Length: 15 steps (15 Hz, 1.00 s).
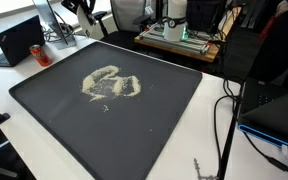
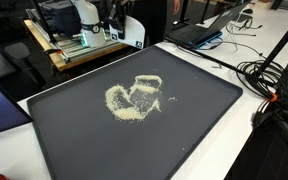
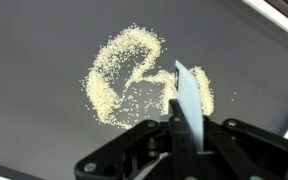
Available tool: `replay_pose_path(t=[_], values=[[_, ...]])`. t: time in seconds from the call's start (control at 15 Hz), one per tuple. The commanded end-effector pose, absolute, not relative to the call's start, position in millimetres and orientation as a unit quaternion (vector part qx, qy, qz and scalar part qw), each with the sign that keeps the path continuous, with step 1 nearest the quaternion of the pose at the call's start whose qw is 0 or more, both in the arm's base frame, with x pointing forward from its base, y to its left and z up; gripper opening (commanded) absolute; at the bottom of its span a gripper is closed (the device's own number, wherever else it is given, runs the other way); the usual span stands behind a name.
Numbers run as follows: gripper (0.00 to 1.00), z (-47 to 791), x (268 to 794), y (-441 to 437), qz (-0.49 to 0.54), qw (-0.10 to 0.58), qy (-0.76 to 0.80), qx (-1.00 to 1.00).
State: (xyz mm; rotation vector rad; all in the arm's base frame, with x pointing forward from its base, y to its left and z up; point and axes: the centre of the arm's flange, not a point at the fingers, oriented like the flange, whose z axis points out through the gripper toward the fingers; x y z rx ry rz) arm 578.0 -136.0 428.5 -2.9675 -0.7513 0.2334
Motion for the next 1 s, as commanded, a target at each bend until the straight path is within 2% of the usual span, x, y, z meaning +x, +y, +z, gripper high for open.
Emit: replay_pose_path(t=[0.0, 0.47, 0.93], values=[[0.01, 428.4, 587.5, -173.4, 0.063, 0.114, -0.257, -0.958], [0.01, 418.4, 587.5, -200.6, 0.002, 0.195, -0.261, -0.946], [0.01, 396.5, 569.2, -234.4, -0.042, 0.257, -0.191, -0.946]])
